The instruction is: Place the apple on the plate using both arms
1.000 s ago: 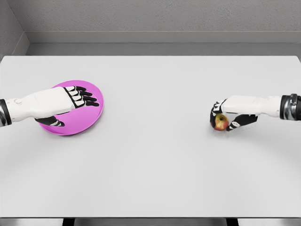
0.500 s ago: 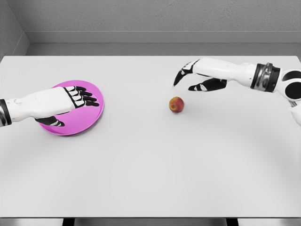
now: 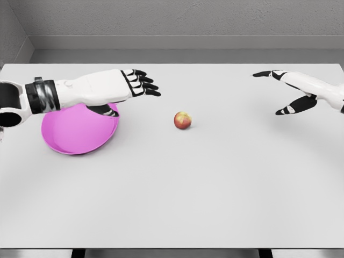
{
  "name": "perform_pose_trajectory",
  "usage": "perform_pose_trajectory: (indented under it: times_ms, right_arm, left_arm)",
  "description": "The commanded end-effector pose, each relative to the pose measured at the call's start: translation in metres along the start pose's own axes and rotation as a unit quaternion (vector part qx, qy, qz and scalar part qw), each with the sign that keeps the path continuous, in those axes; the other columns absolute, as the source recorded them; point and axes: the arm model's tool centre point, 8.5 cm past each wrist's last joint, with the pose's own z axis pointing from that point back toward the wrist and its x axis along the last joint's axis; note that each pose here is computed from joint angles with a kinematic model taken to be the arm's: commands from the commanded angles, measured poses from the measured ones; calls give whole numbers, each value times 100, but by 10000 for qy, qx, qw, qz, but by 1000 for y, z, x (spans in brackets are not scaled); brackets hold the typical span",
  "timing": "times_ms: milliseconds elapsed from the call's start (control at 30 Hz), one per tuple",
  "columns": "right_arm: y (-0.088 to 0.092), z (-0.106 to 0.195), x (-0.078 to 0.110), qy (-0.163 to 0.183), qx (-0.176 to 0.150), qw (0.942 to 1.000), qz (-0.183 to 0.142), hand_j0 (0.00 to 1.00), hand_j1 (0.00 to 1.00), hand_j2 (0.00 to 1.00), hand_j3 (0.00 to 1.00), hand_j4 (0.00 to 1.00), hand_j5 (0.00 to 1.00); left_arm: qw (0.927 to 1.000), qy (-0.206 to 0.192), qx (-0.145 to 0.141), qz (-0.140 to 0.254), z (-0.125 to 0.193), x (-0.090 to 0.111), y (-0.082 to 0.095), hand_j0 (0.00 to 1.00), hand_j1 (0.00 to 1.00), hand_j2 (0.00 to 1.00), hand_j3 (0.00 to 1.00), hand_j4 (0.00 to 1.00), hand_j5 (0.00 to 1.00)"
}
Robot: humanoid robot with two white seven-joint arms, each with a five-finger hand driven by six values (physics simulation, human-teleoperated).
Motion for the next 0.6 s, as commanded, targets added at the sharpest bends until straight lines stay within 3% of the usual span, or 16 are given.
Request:
perform_pose_trajectory:
  times_ms: [0, 67, 133, 267, 400, 467, 567]
  right_arm:
    - [-4, 7, -6, 102, -73, 9999, -47, 100, 100, 100, 100, 100, 100]
    - [-4, 8, -6, 114, -62, 9999, -43, 100, 100, 100, 100, 100, 100]
    - [1, 7, -8, 145, -7, 9999, -38, 100, 100, 100, 100, 100, 100]
    - [1, 7, -7, 143, -3, 9999, -28, 100, 100, 100, 100, 100, 100]
    - [0, 8, -7, 143, -2, 9999, -20, 100, 100, 100, 100, 100, 100]
    - [0, 8, -7, 143, -2, 9999, -20, 100, 100, 100, 100, 100, 100]
    - [1, 8, -7, 139, 2, 9999, -21, 100, 100, 100, 100, 100, 100]
  left_arm:
    - [9993, -186, 186, 281, -31, 5, -5, 100, 100, 100, 100, 100, 100]
    - [9985, -16, 134, 524, -53, -13, -15, 100, 100, 100, 100, 100, 100]
    - [9981, -57, 8, 620, -75, -15, -19, 100, 100, 100, 100, 100, 100]
    - [9973, -194, -78, 704, -92, -8, -27, 100, 100, 100, 100, 100, 100]
    - [9953, -423, -613, 624, -118, 8, -43, 100, 100, 100, 100, 100, 100]
    - [9950, -475, -630, 604, -138, 13, -43, 100, 100, 100, 100, 100, 100]
    - [9949, -434, -660, 621, -138, 11, -45, 100, 100, 100, 100, 100, 100]
